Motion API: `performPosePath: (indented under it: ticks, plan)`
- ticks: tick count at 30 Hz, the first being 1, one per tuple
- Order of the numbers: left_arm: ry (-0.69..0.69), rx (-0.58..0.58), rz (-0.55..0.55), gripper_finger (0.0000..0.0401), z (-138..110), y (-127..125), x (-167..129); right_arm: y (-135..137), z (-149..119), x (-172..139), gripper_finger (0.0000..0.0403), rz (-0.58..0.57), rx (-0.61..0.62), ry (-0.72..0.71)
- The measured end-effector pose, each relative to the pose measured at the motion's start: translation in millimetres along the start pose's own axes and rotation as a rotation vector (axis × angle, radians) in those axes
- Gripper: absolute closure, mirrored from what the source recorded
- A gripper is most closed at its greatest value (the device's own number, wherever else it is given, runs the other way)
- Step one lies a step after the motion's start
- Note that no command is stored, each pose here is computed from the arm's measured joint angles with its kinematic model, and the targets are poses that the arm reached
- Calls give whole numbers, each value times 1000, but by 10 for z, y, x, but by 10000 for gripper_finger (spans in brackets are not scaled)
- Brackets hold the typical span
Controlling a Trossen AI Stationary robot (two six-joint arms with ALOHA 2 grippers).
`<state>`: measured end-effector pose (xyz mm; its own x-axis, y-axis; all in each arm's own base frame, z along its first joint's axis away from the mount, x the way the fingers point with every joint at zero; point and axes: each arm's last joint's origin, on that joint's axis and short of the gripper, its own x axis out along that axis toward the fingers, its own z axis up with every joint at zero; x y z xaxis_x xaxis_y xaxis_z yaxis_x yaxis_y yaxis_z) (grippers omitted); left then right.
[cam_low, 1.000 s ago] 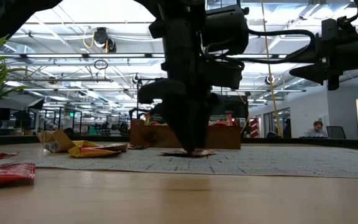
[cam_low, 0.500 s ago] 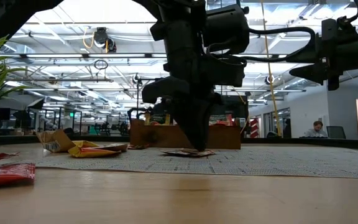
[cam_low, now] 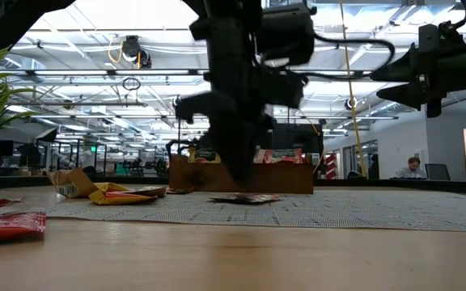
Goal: Pick & Place Tea
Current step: Put the yellow tea bag into the left section of the wooden organizer
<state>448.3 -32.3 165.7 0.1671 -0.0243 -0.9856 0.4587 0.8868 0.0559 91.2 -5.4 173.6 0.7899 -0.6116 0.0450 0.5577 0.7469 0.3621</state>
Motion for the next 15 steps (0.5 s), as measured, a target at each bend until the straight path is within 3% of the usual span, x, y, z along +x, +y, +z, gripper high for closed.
performPosePath:
  ticks: [8,15]
  plan:
    - [-36,-96,-10,308,40,-205,-306,0,0,0,161,0,0,0]
    - [-73,-99,26,207,122,-313,-329,0,0,0,161,0,0,0]
